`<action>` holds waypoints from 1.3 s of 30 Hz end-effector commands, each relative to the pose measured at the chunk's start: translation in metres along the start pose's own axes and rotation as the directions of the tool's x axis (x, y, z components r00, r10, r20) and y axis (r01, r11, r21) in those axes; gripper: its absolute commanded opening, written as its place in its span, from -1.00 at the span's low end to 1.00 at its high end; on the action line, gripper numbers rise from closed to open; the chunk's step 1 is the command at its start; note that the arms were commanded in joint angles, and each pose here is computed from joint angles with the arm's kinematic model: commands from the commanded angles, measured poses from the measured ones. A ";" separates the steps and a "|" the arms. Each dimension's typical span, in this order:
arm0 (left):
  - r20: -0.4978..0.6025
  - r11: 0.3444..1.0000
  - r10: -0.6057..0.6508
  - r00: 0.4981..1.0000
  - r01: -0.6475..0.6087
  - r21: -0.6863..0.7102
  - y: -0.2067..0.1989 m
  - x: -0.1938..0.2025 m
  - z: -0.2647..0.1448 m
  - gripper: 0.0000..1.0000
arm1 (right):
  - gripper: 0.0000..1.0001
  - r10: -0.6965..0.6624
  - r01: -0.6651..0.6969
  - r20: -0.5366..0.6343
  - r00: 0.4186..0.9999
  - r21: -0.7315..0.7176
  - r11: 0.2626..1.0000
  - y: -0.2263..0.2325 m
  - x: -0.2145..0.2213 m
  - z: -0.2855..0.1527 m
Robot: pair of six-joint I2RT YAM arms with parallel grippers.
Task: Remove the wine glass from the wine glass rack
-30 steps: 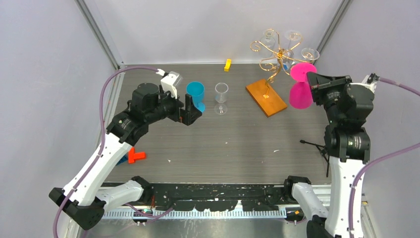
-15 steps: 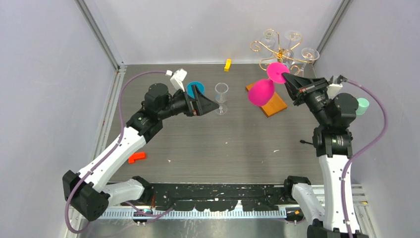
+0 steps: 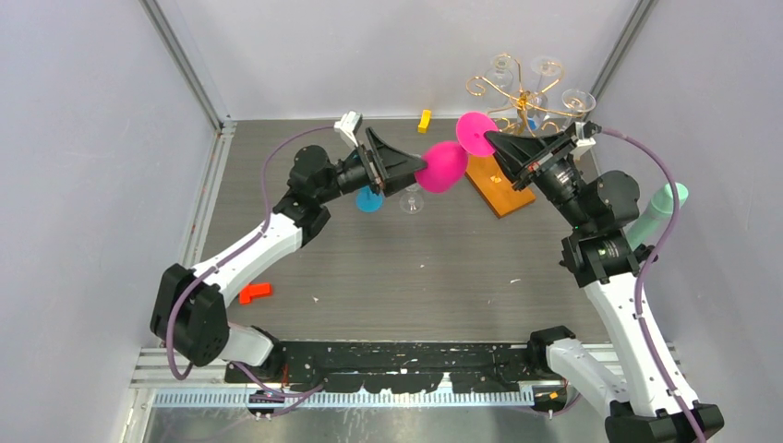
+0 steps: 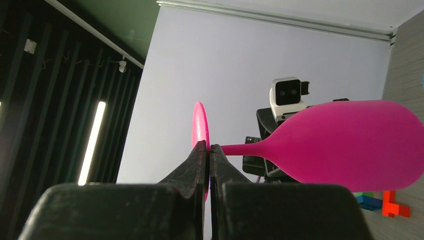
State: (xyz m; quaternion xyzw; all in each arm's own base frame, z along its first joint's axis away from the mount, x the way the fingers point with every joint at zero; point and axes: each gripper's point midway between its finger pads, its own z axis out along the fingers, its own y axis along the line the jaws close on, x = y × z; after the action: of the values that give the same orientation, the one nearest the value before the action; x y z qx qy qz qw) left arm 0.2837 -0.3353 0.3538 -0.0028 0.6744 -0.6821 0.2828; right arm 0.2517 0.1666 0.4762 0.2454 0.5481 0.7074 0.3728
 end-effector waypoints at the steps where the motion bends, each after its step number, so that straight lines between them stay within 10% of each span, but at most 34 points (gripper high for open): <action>1: 0.002 0.948 -0.015 1.000 0.014 0.318 -0.085 -0.012 -0.011 0.85 | -0.99 -0.005 0.003 -0.019 1.000 -0.092 0.996 0.022 0.007 0.001; 7: -0.085 0.852 -0.149 0.985 0.172 0.495 -0.114 -0.012 -0.025 0.50 | -0.99 0.029 -0.031 -0.019 0.999 -0.072 0.997 0.007 0.006 0.008; 20: -0.099 0.804 -0.146 0.984 0.176 0.567 -0.133 -0.010 -0.041 -0.98 | -0.99 0.090 -0.091 0.051 0.995 0.008 0.996 -0.035 -0.008 0.013; 26: -0.082 0.802 -0.115 0.990 0.141 0.581 -0.138 -0.011 -0.042 -1.00 | -0.98 0.058 -0.061 0.079 0.995 0.040 0.997 -0.043 -0.012 0.012; 31: -0.036 0.839 -0.038 0.999 0.052 0.541 -0.137 -0.015 -0.042 -1.00 | 0.17 -0.009 -0.002 0.106 0.994 0.101 0.995 -0.051 -0.016 0.009; 39: 0.116 0.957 0.191 0.975 -0.211 0.201 -0.082 -0.048 -0.058 -1.00 | 0.54 -0.188 0.134 0.174 0.967 0.280 0.950 -0.067 -0.030 -0.010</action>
State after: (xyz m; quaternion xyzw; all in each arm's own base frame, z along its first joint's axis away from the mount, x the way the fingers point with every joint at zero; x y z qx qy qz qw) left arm 0.2650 -0.2894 0.4499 0.0168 0.5279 -0.7976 0.2913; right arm 0.2876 0.1593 0.4052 0.3287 0.5950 0.6199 0.3919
